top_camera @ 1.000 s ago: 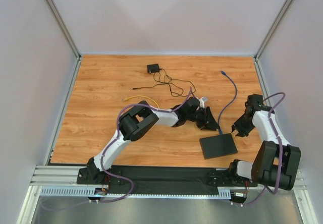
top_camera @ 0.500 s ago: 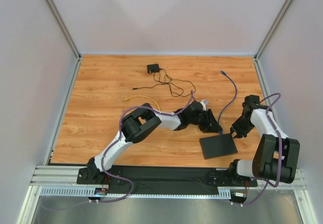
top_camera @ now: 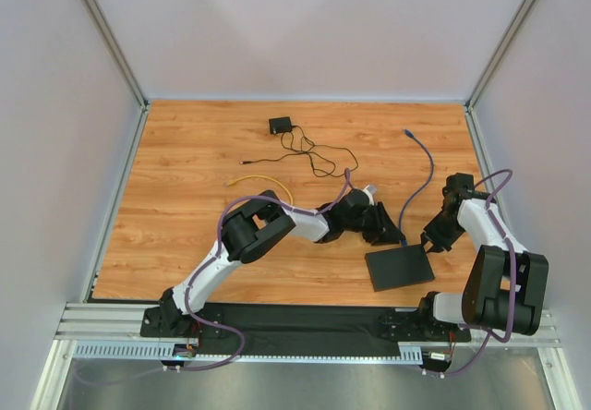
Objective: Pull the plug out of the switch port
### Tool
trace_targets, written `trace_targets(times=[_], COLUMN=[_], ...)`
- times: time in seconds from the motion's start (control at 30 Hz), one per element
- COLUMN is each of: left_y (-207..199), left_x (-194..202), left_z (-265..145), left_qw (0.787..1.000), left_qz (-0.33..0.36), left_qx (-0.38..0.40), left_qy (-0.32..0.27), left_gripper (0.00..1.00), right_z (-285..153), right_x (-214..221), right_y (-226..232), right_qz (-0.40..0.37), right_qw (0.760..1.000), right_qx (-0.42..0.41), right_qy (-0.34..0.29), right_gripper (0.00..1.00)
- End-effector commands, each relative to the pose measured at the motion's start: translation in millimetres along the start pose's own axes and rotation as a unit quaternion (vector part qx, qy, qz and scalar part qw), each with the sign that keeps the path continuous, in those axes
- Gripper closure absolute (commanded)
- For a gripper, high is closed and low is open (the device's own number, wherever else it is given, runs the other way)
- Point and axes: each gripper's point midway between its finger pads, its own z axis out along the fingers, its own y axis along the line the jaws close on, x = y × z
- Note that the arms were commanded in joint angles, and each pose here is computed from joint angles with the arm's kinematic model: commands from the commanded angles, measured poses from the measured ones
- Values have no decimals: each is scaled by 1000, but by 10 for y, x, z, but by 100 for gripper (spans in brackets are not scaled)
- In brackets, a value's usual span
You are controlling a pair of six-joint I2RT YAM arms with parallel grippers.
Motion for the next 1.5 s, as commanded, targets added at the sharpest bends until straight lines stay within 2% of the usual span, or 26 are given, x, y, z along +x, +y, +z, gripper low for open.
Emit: trace_targets(times=[0.0,0.57,0.93,1.07,1.17,1.27,1.47], left_y=[118,118,132,110,129,133,66], left_x=[96,148,145,125,128,130,81], left_z=[-37,117,151,136,123,99,52], left_qw=[999,999,1000,1000,1000,1000,999], left_qz=[-5,-19,-24,-22,-19,-12,18], left_qx=[-36,-27,-9,6,16,23,36], left_qy=[-1,14,12,5,0,-4,-20], left_gripper=[59,62,75,92,100,100,100], right_z=[30,33,41,37,30,9,-120], right_x=[-15,-24,-7,2,-8,-23,-121], right_y=[41,34,33,45,50,70,144], right_qz=[-3,-5,-9,-13,-18,-19,-31], right_qw=[1000,1000,1000,1000,1000,1000,999], right_qx=[-2,1,2,2,6,6,25], right_qy=[-1,-4,-2,-2,-8,-12,-37], right_gripper=[76,77,77,77,77,75,62])
